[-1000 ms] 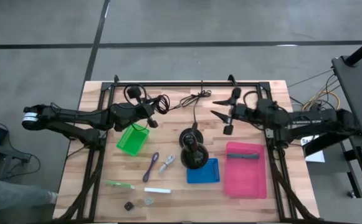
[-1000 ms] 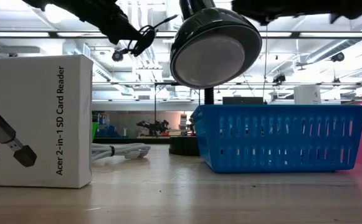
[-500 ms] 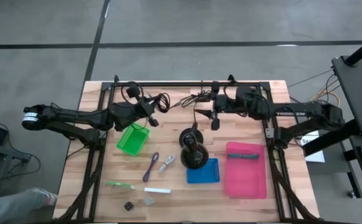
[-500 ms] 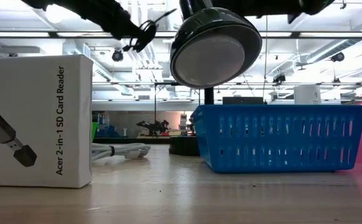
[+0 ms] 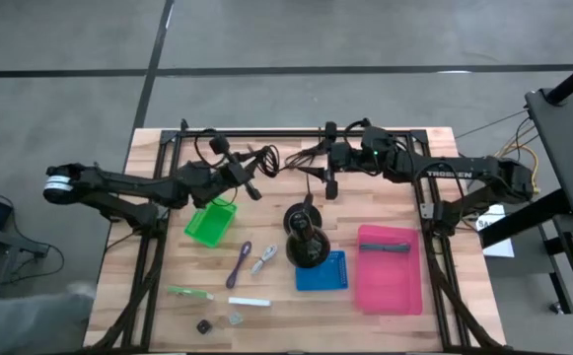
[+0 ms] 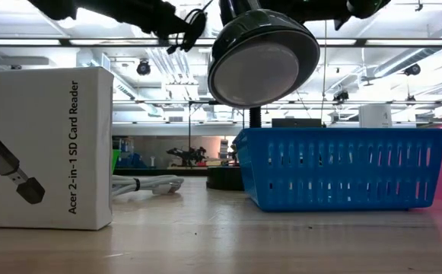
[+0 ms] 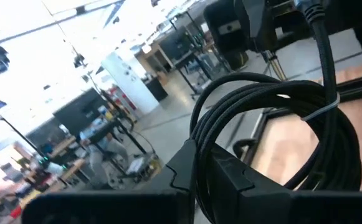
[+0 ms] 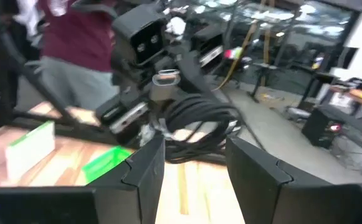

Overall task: Pick and place items into bin
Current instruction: Put the black charger cable into the pink bin

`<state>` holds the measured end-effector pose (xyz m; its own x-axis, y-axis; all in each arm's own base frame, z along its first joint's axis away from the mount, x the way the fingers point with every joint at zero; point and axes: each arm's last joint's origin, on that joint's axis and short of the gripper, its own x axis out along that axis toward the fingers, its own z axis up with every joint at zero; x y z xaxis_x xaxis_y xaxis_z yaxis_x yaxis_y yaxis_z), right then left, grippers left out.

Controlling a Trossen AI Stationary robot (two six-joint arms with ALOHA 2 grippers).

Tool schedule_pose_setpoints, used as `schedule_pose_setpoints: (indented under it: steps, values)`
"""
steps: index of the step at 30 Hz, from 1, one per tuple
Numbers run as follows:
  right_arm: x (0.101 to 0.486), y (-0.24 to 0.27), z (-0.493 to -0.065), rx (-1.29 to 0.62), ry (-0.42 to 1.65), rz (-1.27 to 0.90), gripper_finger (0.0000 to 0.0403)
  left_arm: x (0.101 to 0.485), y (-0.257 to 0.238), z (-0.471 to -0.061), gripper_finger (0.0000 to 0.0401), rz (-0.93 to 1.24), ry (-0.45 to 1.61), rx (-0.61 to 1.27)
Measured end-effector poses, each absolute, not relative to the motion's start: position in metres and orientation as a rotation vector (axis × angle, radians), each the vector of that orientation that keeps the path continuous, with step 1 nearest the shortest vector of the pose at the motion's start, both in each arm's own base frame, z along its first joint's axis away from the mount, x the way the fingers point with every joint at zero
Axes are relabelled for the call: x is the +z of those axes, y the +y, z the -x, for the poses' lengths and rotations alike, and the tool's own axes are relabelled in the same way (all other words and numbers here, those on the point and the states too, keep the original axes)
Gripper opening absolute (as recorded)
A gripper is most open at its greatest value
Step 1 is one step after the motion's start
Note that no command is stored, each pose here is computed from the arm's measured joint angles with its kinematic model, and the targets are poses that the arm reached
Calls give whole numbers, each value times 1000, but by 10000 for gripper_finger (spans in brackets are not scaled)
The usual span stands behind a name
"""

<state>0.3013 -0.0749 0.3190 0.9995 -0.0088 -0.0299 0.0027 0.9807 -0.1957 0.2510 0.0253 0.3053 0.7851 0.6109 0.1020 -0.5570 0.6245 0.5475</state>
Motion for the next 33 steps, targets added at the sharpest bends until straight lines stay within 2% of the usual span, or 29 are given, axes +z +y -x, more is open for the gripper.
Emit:
schedule_pose_setpoints:
  steps: [10,17,33]
  values:
    - [321,-74,-301,46,75,224,155,303,26,-272,13,-670,-32,751]
    - [321,-74,-301,48,74,249,156,301,27,-281,13,-706,-45,761]
    - [327,-74,-302,40,20,261,223,309,26,-281,13,-682,-124,771]
